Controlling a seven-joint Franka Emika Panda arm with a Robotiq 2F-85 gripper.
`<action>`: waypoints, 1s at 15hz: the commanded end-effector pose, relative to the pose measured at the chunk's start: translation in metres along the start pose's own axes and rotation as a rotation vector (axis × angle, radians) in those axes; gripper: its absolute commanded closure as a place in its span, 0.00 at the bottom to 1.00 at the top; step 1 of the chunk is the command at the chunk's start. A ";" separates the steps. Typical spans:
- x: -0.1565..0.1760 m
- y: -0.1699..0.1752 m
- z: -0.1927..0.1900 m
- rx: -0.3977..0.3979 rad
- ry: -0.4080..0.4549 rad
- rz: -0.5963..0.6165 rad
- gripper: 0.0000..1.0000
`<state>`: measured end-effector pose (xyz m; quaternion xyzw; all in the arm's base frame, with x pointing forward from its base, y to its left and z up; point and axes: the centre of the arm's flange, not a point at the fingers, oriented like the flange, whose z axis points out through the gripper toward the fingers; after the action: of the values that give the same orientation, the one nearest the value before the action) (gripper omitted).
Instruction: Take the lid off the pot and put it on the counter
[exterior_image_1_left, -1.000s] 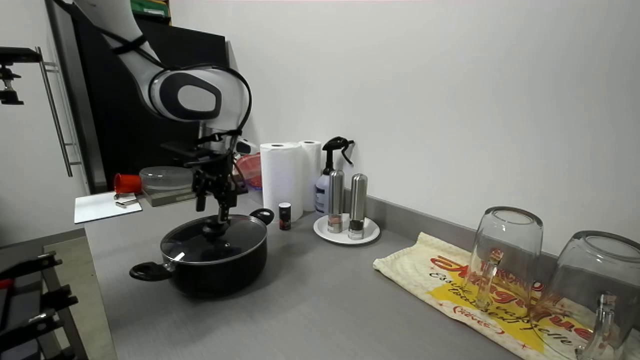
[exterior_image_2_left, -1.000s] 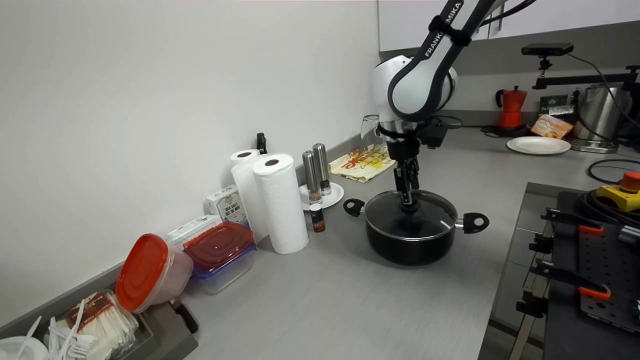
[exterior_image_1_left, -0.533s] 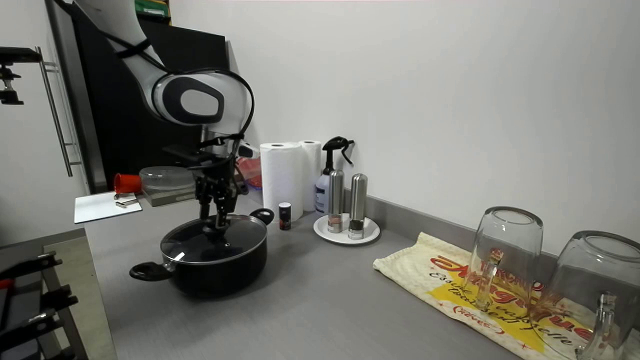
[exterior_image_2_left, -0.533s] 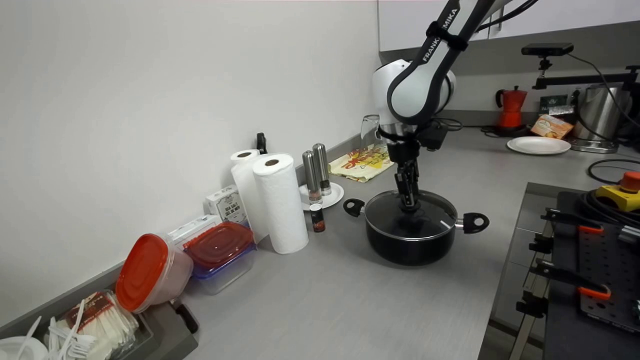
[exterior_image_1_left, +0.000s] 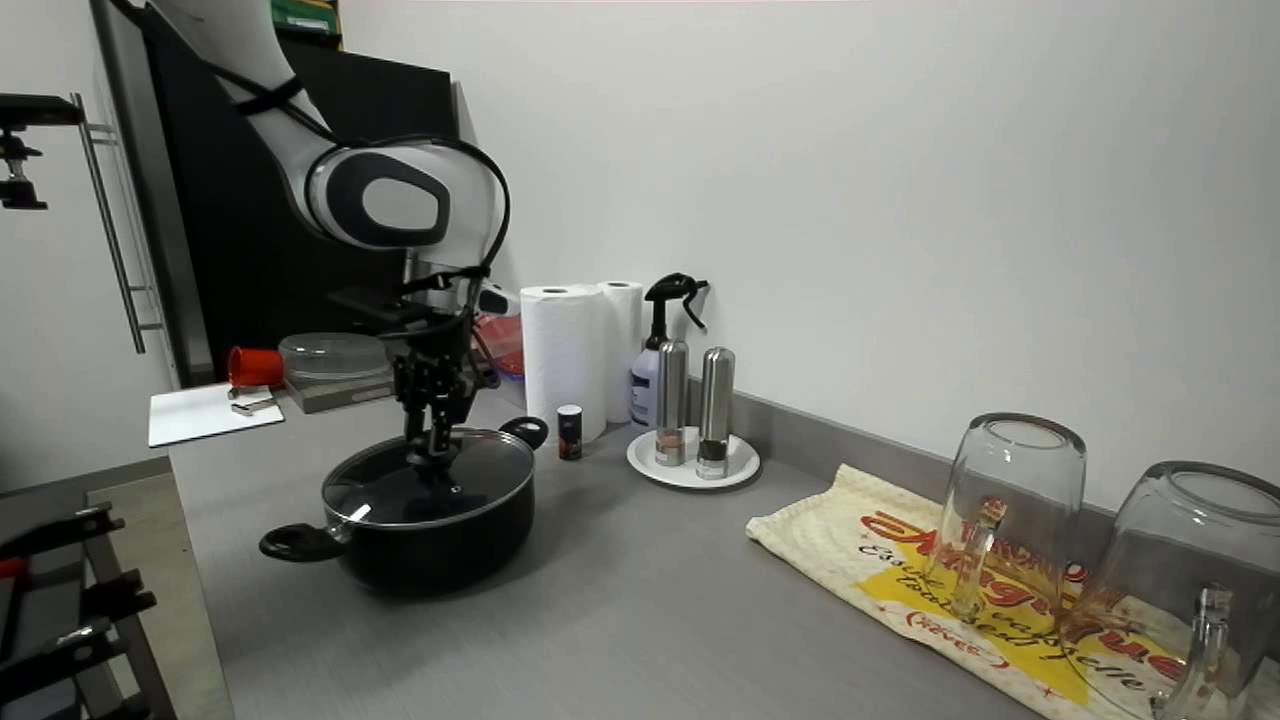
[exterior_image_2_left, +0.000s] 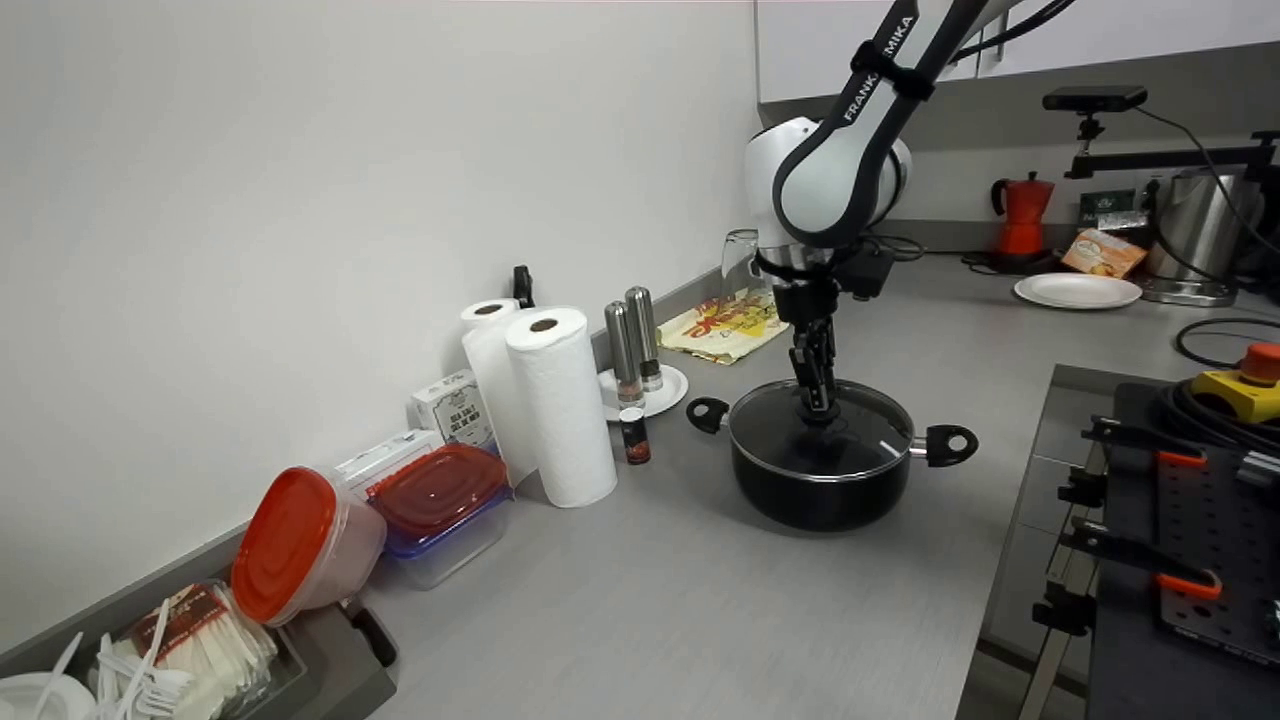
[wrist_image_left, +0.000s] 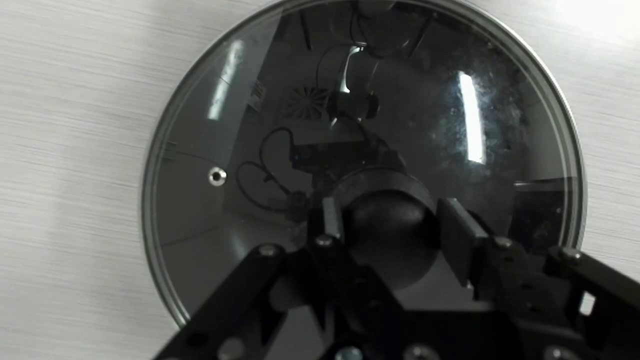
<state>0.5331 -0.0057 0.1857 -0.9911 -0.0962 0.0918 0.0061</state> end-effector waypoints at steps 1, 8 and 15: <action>0.002 0.002 -0.008 0.013 0.025 -0.011 0.76; -0.028 0.010 -0.066 -0.036 0.094 0.008 0.76; -0.070 0.030 -0.127 -0.109 0.182 0.046 0.76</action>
<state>0.5208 -0.0322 0.2829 -0.9960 -0.0851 0.0179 -0.0201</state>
